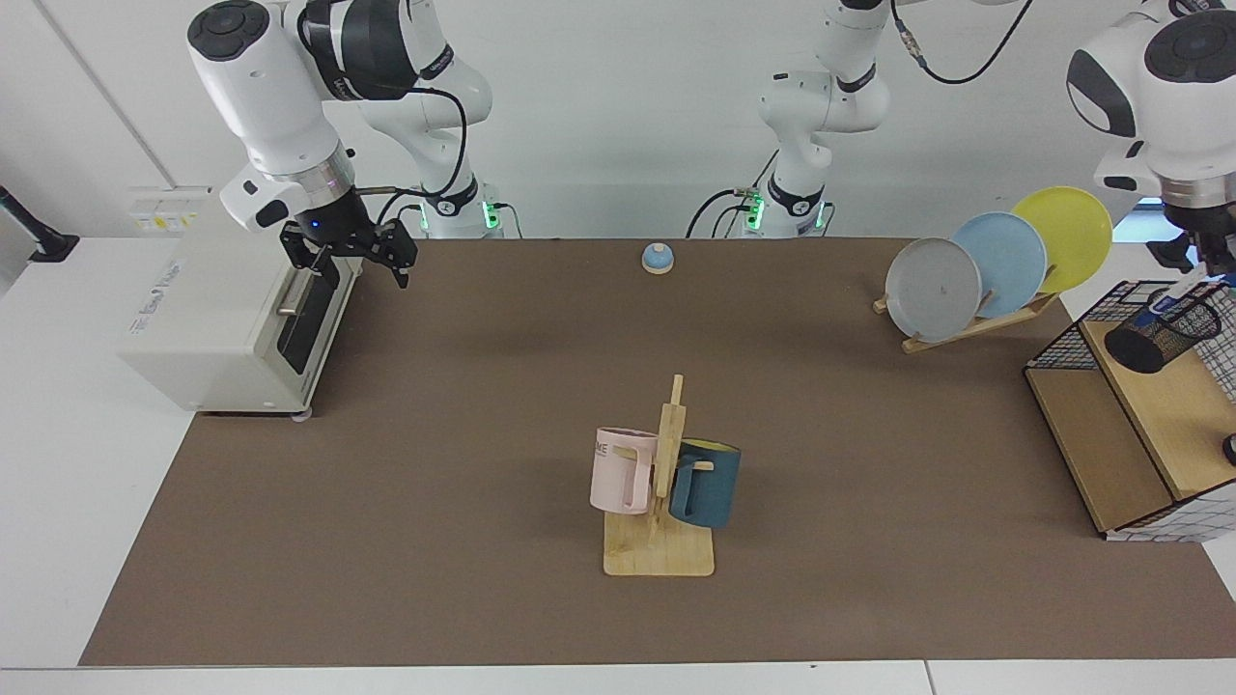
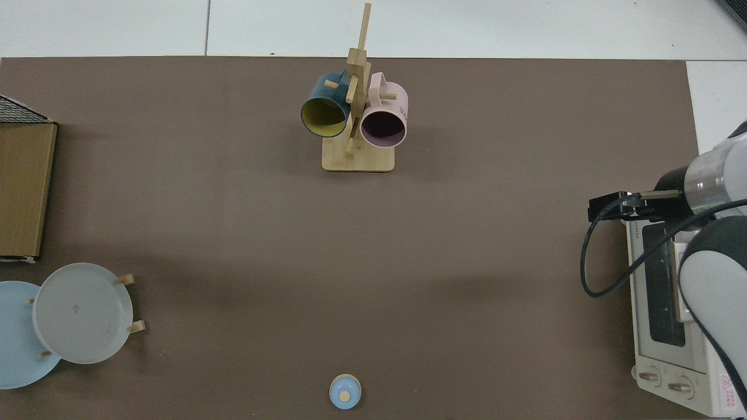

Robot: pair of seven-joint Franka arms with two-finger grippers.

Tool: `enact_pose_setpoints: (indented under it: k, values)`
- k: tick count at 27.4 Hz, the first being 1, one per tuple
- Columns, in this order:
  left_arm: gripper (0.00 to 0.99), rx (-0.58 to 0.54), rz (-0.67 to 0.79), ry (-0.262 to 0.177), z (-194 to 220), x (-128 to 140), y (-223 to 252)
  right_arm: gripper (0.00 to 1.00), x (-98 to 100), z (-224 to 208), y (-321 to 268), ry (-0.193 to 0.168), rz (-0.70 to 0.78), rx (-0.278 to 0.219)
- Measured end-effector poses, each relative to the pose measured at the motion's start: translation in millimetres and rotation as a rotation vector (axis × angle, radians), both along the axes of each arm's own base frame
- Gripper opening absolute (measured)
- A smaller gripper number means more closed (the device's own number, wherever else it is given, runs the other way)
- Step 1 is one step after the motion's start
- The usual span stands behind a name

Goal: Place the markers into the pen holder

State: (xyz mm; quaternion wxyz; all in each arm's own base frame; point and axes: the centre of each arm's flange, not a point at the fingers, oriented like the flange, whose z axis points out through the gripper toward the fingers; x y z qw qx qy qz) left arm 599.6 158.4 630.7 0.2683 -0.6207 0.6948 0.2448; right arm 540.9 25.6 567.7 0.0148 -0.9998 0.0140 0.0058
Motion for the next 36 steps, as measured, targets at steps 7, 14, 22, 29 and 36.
enact_pose_setpoints:
  k: [7,14,22,29,36]
  values:
    - [0.167,0.058,-0.044,0.002,5.9,17.1,13.9,1.0,-0.5,-1.3,0.5,0.005,0.001,0.0]
    - [0.167,0.069,-0.049,0.023,8.4,13.3,34.8,1.0,-2.2,1.9,-5.0,0.003,-0.008,0.001]
    - [0.167,0.075,-0.032,0.046,7.2,6.5,54.3,1.0,-8.7,10.8,-5.8,0.003,-0.008,0.003]
    - [0.167,0.067,-0.017,0.082,-5.8,5.3,58.2,1.0,-9.2,12.0,-5.4,0.001,-0.007,0.003]
    - [0.167,0.054,-0.011,0.124,-25.7,3.4,60.2,1.0,-9.2,12.1,-5.3,0.001,-0.007,0.003]
